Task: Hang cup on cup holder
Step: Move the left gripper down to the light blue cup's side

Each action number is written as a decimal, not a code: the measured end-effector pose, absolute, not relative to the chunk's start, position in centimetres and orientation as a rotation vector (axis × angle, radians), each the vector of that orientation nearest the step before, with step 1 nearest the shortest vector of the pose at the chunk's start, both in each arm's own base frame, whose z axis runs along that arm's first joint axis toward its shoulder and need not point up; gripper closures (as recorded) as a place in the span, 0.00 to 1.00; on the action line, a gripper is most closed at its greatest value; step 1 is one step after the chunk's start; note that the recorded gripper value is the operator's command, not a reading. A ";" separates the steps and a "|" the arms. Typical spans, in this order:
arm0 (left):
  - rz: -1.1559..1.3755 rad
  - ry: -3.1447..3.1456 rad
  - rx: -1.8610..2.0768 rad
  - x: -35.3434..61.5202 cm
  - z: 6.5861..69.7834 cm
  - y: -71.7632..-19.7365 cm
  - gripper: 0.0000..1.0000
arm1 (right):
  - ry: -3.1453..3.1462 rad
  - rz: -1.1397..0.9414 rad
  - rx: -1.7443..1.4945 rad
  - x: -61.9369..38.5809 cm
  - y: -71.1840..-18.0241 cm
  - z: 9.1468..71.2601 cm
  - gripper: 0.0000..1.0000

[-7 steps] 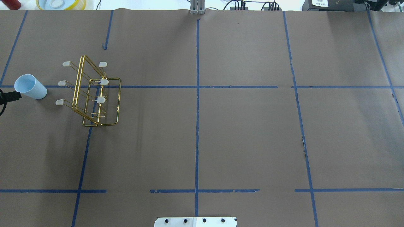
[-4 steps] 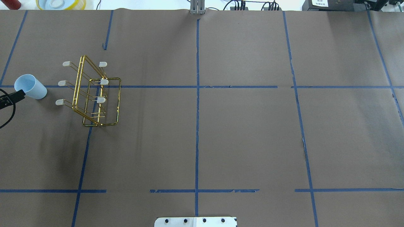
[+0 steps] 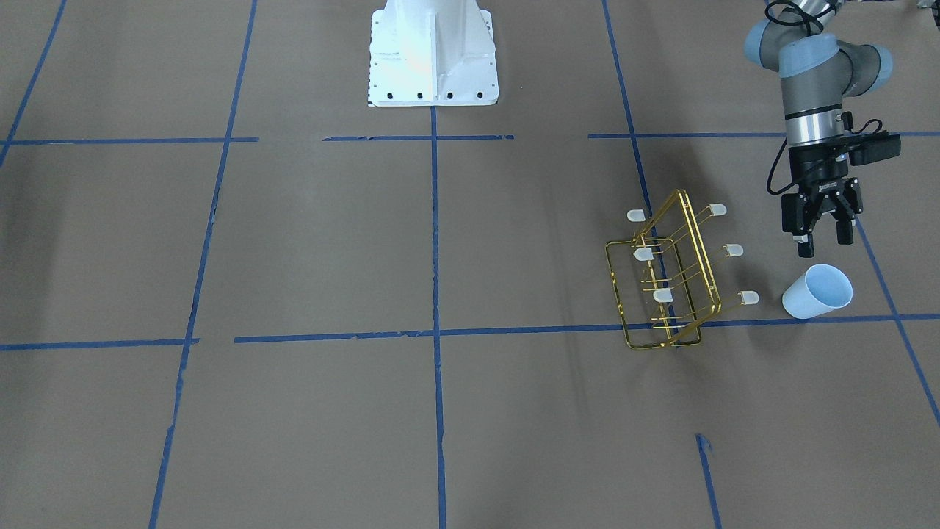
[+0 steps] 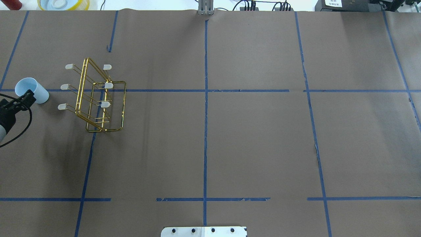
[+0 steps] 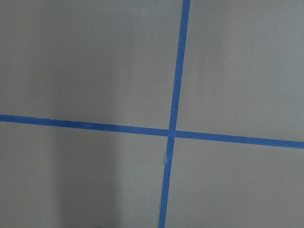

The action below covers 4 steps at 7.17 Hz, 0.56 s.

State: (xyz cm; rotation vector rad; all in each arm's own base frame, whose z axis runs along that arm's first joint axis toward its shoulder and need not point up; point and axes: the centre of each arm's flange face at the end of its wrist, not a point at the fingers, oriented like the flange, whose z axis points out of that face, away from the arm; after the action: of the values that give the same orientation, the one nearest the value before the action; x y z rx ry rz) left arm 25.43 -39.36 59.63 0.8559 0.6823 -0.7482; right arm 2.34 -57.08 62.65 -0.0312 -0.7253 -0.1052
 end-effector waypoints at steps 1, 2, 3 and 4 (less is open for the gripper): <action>-0.744 0.664 0.882 26.8 60.2 -39.5 0.00 | -0.725 -0.106 -0.031 2.3 -57.1 62.6 0.00; -0.739 0.634 0.910 27.7 61.1 -39.6 0.00 | -0.725 -0.106 -0.031 2.3 -57.1 62.6 0.00; -0.734 0.599 0.934 28.2 62.2 -39.6 0.00 | -0.725 -0.106 -0.030 2.3 -57.1 62.6 0.00; -0.729 0.575 0.947 28.8 63.1 -39.8 0.00 | -0.725 -0.105 -0.031 2.3 -57.1 62.6 0.00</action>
State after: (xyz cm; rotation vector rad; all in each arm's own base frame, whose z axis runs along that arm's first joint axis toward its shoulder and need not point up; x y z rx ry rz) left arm 28.76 -39.80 63.08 0.9466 0.5752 -0.7288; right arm 2.34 -57.09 62.65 -0.0308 -0.7253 -0.1053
